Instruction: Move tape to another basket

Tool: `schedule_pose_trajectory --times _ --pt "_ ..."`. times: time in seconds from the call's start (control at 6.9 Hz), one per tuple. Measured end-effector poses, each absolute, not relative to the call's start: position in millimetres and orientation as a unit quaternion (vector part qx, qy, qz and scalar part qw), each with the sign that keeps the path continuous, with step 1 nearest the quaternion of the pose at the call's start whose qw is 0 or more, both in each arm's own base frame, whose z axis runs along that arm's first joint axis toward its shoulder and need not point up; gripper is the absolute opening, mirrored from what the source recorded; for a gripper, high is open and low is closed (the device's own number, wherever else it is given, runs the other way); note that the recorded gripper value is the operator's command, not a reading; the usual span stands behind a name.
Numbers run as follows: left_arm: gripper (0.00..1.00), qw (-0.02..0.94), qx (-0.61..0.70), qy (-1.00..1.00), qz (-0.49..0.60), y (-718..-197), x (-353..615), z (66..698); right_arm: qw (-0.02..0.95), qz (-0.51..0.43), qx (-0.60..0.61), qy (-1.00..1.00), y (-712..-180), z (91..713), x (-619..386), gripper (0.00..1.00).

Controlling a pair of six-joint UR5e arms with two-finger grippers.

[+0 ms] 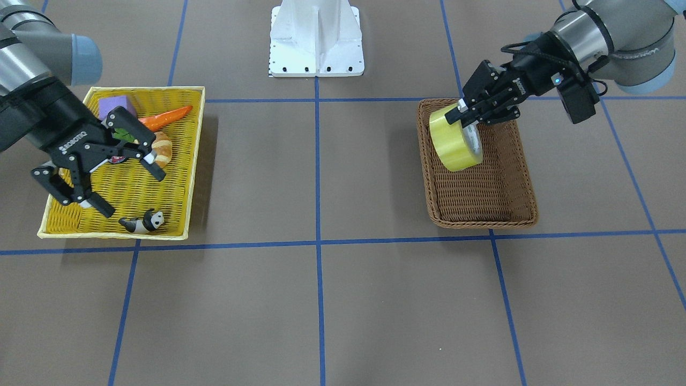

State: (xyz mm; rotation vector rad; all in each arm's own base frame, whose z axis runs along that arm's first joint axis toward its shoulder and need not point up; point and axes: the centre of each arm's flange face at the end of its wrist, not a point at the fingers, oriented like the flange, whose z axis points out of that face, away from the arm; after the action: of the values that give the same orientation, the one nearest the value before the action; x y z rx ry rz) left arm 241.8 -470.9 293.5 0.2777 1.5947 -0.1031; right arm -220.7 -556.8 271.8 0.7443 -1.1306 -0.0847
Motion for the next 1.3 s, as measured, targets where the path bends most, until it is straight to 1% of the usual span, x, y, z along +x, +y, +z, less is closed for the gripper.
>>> schedule_pose_trajectory --times 0.43,0.87,1.16,1.3 --pt "0.0 0.774 0.162 0.612 0.022 -481.7 243.4 352.4 0.856 -0.094 0.284 -0.422 -582.4 316.9 -200.1 1.0" --pt "0.0 0.822 0.157 0.544 0.057 -488.2 261.5 376.6 0.878 -0.132 0.215 -0.408 -590.9 340.0 -163.8 1.0" --pt "0.0 0.847 0.148 0.506 0.059 -477.5 293.3 380.2 0.881 -0.137 0.19 -0.41 -588.3 353.4 -155.7 1.0" --pt "0.08 0.859 0.142 0.488 0.06 -469.3 307.7 377.0 0.882 -0.138 0.184 -0.411 -587.0 358.5 -155.1 1.0"
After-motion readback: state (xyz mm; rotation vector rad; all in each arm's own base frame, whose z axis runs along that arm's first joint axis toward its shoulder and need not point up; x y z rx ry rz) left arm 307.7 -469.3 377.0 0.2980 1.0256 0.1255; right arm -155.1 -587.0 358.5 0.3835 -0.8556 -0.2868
